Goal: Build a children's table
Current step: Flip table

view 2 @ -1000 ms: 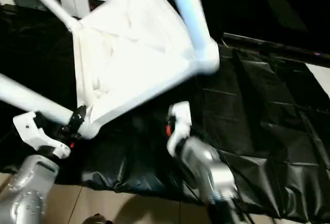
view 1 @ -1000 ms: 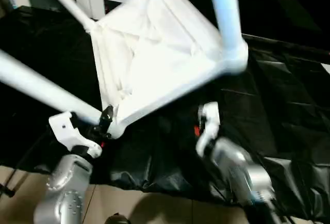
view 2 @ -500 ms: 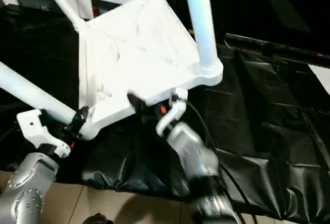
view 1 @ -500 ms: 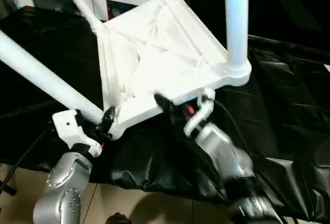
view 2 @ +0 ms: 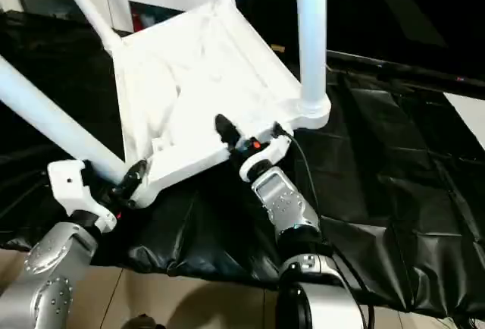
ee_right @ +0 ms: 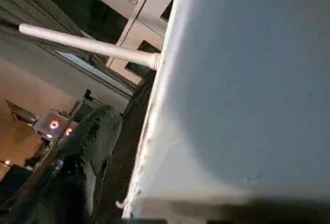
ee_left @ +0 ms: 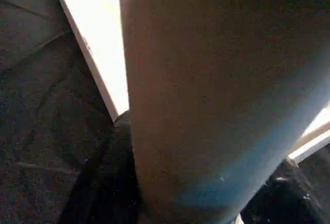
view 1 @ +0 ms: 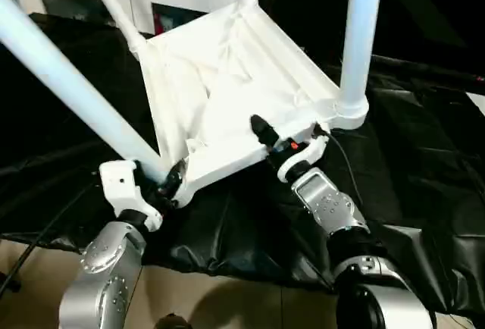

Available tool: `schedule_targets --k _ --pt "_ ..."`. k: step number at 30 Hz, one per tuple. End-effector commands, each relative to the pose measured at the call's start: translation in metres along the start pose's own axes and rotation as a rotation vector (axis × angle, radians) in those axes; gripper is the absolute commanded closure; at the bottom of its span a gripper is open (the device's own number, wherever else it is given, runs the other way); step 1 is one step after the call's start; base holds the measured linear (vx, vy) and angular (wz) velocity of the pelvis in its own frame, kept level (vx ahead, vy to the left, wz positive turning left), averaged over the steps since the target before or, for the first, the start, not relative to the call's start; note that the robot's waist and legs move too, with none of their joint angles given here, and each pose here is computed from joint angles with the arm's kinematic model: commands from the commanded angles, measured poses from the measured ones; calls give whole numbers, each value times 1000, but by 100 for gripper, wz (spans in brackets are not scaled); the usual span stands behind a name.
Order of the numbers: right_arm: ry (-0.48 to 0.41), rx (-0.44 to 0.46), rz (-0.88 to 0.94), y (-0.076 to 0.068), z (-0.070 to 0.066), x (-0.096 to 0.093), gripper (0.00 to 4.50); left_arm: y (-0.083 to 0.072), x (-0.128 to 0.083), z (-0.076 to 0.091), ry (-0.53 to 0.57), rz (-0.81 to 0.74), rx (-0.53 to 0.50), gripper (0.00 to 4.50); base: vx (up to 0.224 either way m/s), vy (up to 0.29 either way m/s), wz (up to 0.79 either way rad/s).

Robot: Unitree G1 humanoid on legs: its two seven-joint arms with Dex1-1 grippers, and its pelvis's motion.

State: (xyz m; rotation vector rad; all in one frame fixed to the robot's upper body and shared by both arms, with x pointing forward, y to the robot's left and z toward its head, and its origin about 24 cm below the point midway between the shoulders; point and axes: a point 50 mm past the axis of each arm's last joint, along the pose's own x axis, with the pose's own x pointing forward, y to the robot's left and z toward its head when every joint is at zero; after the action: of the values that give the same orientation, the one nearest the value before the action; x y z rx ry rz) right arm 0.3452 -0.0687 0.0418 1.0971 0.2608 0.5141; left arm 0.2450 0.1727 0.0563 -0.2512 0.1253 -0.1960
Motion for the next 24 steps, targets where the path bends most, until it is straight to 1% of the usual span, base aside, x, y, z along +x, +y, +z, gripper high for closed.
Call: schedule_targets --k 1,2,3,5,9,10,11,12,13,14,15,17,19,20,21,22,23,24 --pt "2 9 70 21 -1 16 82 -22 5 5 -36 -131 -59 235 0 0 0" --pt "2 15 70 21 -1 15 104 -22 5 5 -38 -132 -57 235 0 0 0" --pt "2 17 72 21 -1 15 115 -22 6 5 -38 -134 -55 235 0 0 0" --pt "1 20 75 20 -1 15 127 -23 6 5 -38 -138 -52 235 0 0 0" --pt "-2 20 77 20 -1 16 166 -22 5 5 -36 -138 -46 235 0 0 0" --pt "-3 21 78 20 -1 16 181 -21 5 5 -32 -137 -43 235 0 0 0" --pt "-6 22 88 20 -1 15 181 -20 4 3 -12 -144 -38 235 0 0 0" --pt "-6 21 88 20 -1 15 193 -20 4 2 -8 -151 -41 235 0 0 0" --pt "-7 21 89 20 -1 15 204 -21 3 1 -3 -164 -47 200 0 0 0" --pt "-8 1 92 19 1 13 216 -21 3 2 10 -183 -31 165 0 0 0" --pt "-8 1 92 19 1 13 216 -21 3 2 10 -183 -31 165 0 0 0" --pt "-37 -20 92 19 8 10 233 -19 2 3 24 -203 -13 162 0 0 0" --pt "-56 -27 90 20 13 8 239 -18 2 4 26 -212 0 133 0 0 0" --pt "-94 -58 86 21 24 5 239 -12 1 9 19 -214 28 124 0 0 0" --pt "-94 -58 86 21 24 5 239 -12 1 9 19 -214 28 124 0 0 0" --pt "-115 -82 89 23 30 3 241 -8 0 12 15 -217 39 121 0 0 0" --pt "-138 -104 88 23 38 1 243 -6 -2 14 13 -224 57 98 0 0 0" --pt "-164 -121 84 24 45 -3 244 -1 -6 15 17 -230 82 86 0 0 0"
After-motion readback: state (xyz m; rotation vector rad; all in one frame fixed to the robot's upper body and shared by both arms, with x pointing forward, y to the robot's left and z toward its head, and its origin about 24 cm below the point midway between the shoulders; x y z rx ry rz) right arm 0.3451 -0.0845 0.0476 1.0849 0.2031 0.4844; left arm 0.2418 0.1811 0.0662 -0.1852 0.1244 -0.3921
